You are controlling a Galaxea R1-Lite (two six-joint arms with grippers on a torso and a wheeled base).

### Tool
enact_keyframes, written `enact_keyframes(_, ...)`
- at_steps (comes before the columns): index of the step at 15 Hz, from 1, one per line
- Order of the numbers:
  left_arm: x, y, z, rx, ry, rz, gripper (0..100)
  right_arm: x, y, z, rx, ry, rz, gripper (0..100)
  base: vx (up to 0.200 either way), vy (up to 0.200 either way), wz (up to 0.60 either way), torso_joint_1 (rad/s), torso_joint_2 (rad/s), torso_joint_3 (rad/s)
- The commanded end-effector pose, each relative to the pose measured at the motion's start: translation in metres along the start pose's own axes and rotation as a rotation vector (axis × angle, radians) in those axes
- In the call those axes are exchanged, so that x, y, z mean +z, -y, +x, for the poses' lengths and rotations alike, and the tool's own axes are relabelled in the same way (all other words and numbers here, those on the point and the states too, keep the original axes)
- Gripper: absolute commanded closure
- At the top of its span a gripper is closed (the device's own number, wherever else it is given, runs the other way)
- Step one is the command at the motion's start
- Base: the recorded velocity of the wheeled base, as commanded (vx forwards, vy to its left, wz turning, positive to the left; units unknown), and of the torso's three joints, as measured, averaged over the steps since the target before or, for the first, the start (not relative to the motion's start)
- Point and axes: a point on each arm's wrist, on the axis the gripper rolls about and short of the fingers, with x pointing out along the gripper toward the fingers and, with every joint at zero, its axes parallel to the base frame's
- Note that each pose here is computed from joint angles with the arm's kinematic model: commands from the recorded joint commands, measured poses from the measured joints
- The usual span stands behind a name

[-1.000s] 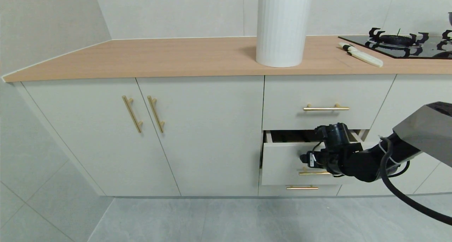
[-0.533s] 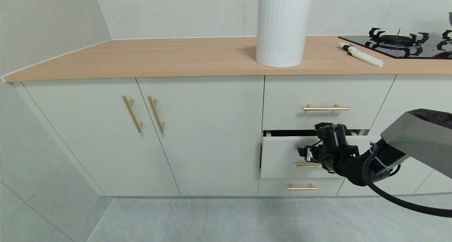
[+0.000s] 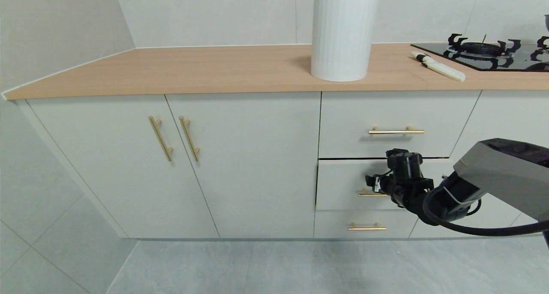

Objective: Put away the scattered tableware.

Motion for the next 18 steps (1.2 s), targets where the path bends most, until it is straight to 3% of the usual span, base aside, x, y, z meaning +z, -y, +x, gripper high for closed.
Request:
enact_keyframes(1,0.0,0.0,0.0,0.0,-0.001,0.0,0,-0.001,0.004,0.009,-0.017,0.005,0.007,0,0.0,0.0,0.0,0.0,0.0,0.0)
enact_keyframes(11,0.0,0.0,0.0,0.0,-0.001,0.0,0,0.007,0.007,0.029,-0.07,0.096,0.062,0,0.0,0.0,0.0,0.0,0.0,0.0)
enact_keyframes(16,0.0,0.0,0.0,0.0,-0.001,0.0,0,0.021,0.012,-0.003,-0.057,0.087,0.055,0,0.0,0.0,0.0,0.0,0.0,0.0)
enact_keyframes(18,0.0,0.0,0.0,0.0,-0.001,0.0,0,0.029,0.015,-0.032,-0.028,0.039,0.03,0,0.0,0.0,0.0,0.0,0.0,0.0)
